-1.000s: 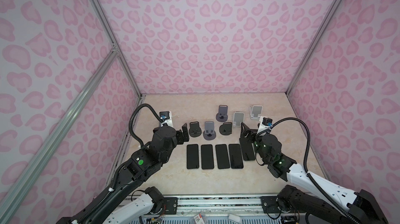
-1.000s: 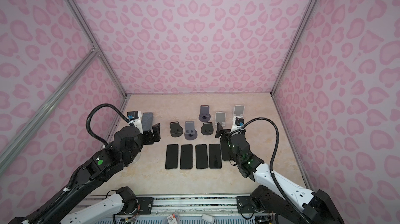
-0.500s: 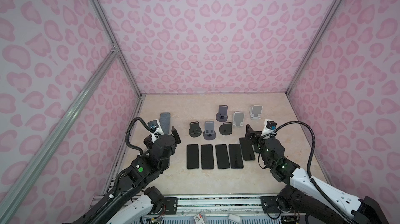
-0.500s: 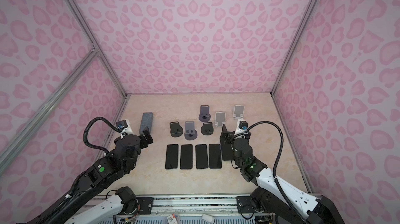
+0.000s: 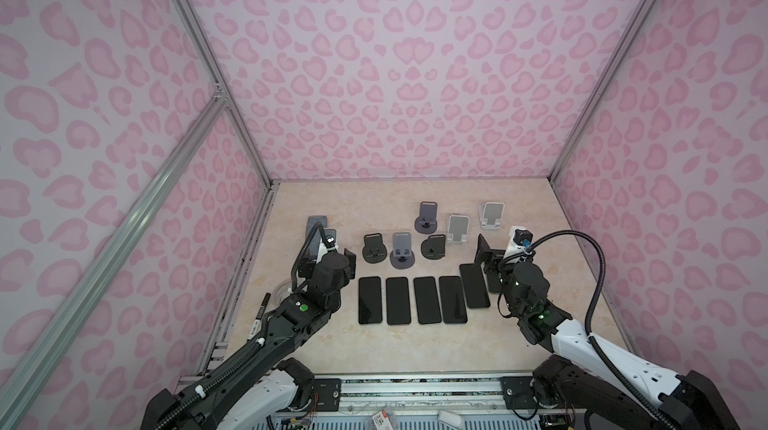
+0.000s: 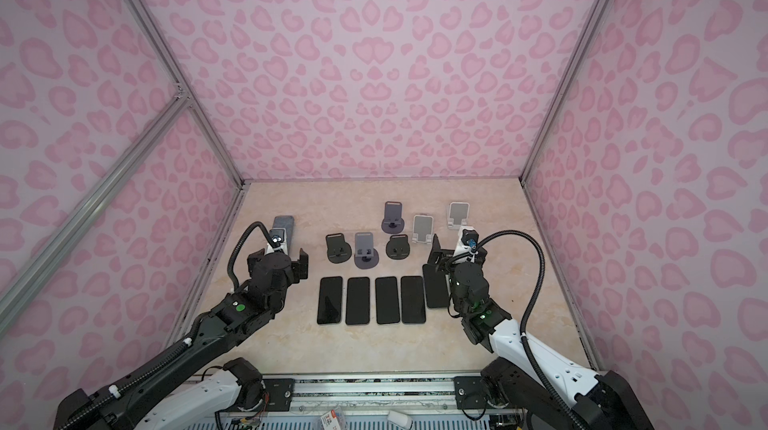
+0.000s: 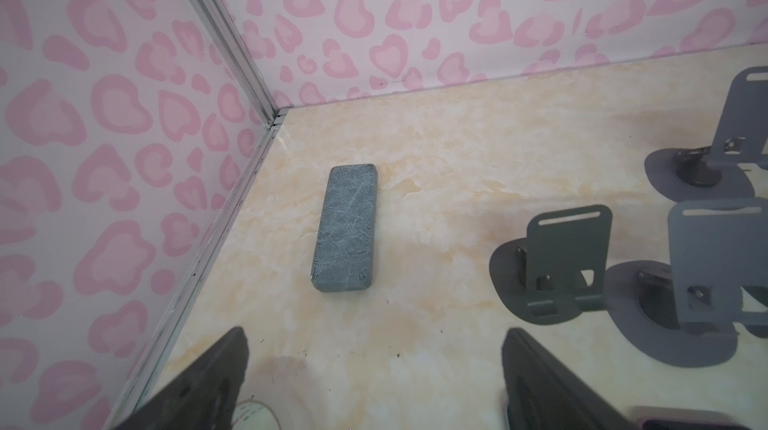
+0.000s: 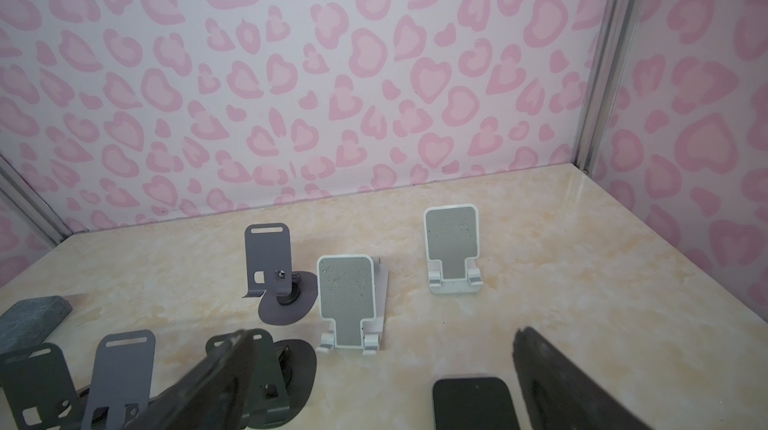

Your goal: Remove the phone from the phone stand

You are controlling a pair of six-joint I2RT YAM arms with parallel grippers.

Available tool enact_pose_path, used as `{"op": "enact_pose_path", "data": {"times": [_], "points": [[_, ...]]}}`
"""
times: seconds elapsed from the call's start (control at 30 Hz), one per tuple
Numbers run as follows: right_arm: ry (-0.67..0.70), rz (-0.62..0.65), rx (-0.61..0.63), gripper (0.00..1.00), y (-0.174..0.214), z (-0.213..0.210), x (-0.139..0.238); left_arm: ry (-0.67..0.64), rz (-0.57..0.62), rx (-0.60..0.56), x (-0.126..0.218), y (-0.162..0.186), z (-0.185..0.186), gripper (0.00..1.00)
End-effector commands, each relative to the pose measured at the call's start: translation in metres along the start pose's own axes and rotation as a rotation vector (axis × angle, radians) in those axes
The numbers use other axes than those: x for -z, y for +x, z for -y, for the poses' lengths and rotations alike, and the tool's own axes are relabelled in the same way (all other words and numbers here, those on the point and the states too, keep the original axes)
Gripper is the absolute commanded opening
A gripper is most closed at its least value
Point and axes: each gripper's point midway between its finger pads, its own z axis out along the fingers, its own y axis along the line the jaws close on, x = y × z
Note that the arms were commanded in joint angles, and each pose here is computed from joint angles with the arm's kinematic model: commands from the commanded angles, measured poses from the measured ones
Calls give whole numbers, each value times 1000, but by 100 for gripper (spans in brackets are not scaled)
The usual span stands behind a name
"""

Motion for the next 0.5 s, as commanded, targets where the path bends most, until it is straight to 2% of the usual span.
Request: {"op": "enact_pose_path", "data": {"times": [0.0, 0.13, 0.27, 0.37, 0.47], "points": [[-35, 18, -19, 99, -5, -2, -1, 71, 125, 43, -6, -22, -2, 98], [-13, 25, -11, 99, -3, 6, -2, 28, 143, 127, -24, -9, -36, 98], [-6, 22, 7, 98, 1, 10, -3, -1, 127, 124, -48, 10, -56, 98], [-3, 14, 8, 98, 4, 12, -5, 40, 79, 120, -72, 29, -56, 98], [6, 8, 6, 99, 5, 15, -6, 91, 107, 144, -88, 40, -51, 98]]}}
